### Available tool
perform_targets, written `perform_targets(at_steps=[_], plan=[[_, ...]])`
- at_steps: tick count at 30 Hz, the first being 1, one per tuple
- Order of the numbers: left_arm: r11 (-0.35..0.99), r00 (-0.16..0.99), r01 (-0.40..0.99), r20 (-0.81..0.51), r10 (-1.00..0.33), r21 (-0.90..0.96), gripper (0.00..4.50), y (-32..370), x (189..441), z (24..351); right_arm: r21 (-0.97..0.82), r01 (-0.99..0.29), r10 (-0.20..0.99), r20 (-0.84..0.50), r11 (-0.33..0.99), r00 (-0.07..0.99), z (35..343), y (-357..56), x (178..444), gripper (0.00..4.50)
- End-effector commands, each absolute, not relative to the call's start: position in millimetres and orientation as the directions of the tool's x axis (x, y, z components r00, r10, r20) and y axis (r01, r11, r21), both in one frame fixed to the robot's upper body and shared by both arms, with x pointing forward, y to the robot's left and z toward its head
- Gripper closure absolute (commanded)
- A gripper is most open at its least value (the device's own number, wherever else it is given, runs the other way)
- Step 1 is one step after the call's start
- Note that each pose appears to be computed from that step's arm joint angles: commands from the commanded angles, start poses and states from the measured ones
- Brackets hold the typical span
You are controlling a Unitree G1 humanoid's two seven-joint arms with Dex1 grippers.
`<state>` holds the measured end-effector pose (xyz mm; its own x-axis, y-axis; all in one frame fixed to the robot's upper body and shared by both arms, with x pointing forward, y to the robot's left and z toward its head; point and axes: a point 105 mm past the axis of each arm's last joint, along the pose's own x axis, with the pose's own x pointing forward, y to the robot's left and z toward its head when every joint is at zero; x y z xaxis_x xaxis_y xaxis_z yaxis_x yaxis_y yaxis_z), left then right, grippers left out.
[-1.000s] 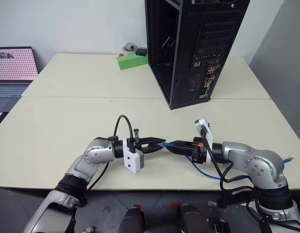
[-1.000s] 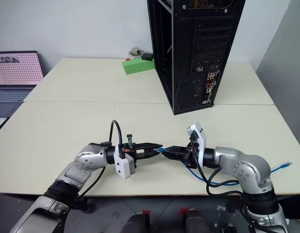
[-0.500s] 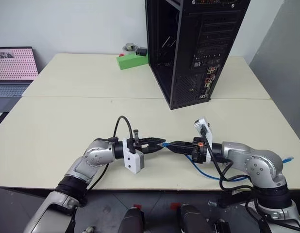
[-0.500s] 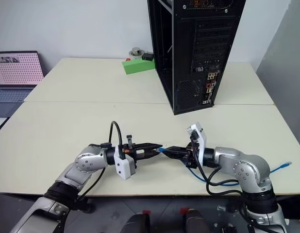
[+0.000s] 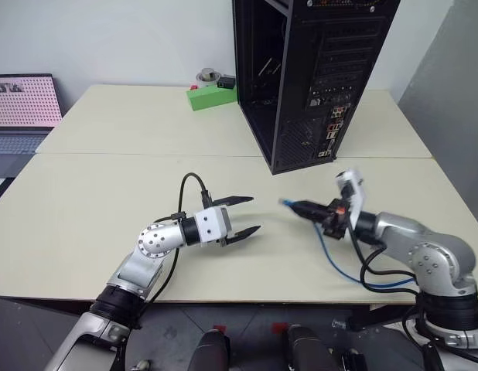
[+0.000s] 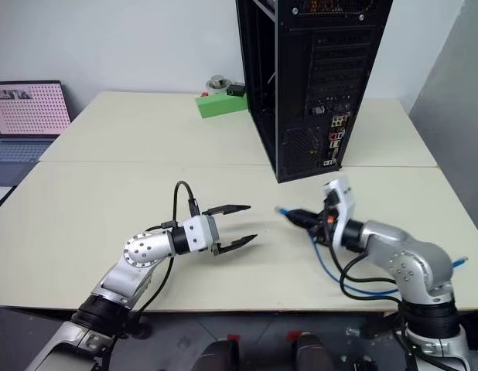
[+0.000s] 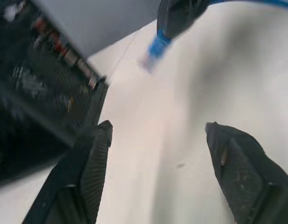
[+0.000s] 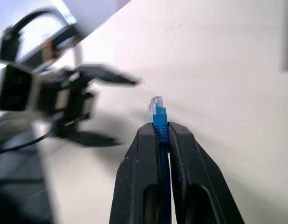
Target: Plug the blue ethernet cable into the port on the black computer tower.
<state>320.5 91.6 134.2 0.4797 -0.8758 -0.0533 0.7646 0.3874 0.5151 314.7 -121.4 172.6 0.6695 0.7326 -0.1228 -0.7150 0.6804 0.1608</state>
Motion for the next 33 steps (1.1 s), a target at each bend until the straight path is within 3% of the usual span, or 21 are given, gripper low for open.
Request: perform_targets(at_steps=[1,4,9,21,33], plan=[[0.506,0.546,0.777,-0.002,-0.838,0.375,1.19,83,331,164,-0.043,-0.548,0.549,0.005,0.835,0.836,207,-145,335,4.5],[0.551,0.576,0.788,-0.015,-0.817,0.273,1.19,66,339,178,-0.139,-0.348,0.36,0.07,0.927,0.93,216,-159,362,4.5],[0.605,0.623,0.768,-0.028,-0.781,0.21,1.19,55,348,192,-0.154,-0.235,0.255,0.124,0.96,0.959,223,-165,389,4.5],[0.659,0.677,0.725,-0.03,-0.736,0.2,1.19,48,349,200,-0.086,-0.215,0.226,0.153,0.973,0.962,220,-166,430,4.5],[0.67,0.687,0.716,-0.035,-0.725,0.196,1.19,50,347,201,-0.066,-0.236,0.244,0.176,0.969,0.954,217,-166,442,4.5]])
